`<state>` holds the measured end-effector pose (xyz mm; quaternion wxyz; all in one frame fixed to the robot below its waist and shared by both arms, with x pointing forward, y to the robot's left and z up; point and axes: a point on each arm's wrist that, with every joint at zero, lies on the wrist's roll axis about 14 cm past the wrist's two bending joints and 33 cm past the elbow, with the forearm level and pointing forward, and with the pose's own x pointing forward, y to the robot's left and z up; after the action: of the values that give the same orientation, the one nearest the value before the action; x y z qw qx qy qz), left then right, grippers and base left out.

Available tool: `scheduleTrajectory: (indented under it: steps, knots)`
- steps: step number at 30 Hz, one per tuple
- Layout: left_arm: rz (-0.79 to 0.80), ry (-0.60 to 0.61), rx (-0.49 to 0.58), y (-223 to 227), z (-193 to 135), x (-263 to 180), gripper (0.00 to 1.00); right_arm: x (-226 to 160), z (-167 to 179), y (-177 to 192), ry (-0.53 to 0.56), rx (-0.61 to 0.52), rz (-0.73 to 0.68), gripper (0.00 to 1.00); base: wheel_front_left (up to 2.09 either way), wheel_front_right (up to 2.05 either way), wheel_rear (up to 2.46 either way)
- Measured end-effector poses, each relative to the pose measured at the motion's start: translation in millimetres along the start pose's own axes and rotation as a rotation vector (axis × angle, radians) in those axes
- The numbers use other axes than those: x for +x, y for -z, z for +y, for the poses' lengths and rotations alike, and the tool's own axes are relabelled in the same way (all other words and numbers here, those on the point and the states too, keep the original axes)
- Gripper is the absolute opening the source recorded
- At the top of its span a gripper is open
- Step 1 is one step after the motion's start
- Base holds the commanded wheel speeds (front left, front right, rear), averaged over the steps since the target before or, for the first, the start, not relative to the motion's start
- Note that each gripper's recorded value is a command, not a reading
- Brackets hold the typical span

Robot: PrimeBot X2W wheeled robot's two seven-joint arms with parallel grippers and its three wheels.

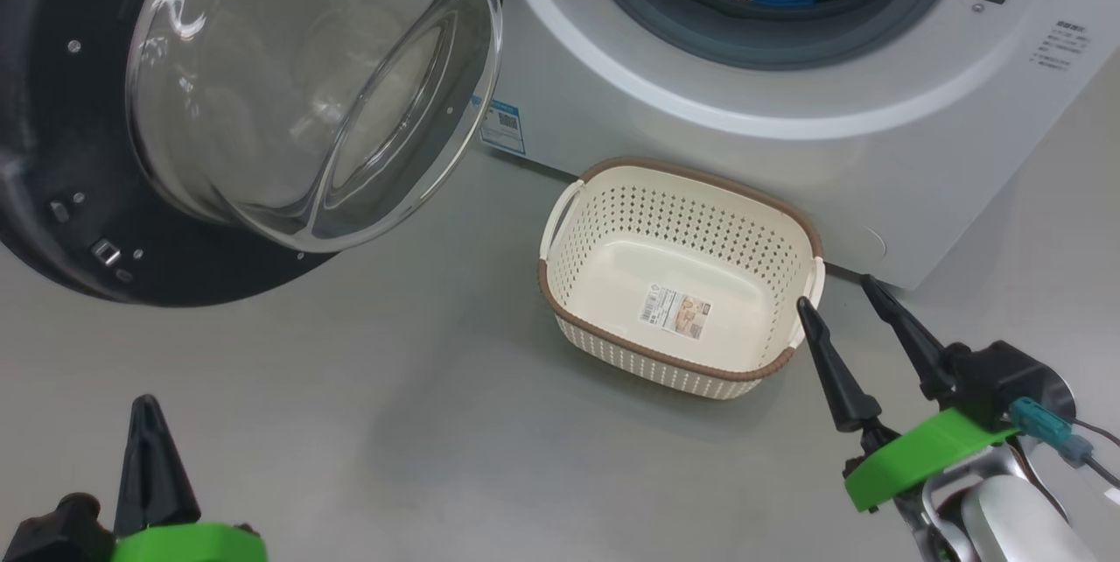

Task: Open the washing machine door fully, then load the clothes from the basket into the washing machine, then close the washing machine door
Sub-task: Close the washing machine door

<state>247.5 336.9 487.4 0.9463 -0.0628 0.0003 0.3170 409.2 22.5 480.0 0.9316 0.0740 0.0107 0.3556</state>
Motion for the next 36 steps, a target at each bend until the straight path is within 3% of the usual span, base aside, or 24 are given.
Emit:
scheduleTrajectory:
  steps: [9,17,22,27,36]
  knots:
    - [-0.035,-0.045,-0.034,-11.3,18.2,5.1,0.0,-0.4,-2.2,1.3,0.007,0.008,0.002,1.0,0.0,0.0,0.0]
    - [-0.253,-0.133,-0.307,-82.8,65.2,32.5,0.0,1.5,-1.9,0.6,0.004,0.009,-0.001,1.0,0.0,0.0,0.0]
    - [-0.376,-0.119,-0.394,-142.9,92.8,58.9,0.0,1.3,-3.2,0.9,0.007,0.012,-0.002,1.0,0.0,0.0,0.0]
    - [-0.395,-0.076,-0.553,-183.2,102.7,93.9,0.0,-0.1,-9.0,4.1,0.018,0.013,0.006,1.0,0.0,0.0,0.0]
    - [-0.353,-0.021,-0.701,-216.5,101.6,134.1,0.0,-2.7,-18.4,4.0,0.032,-0.002,0.019,1.0,0.0,0.0,0.0]
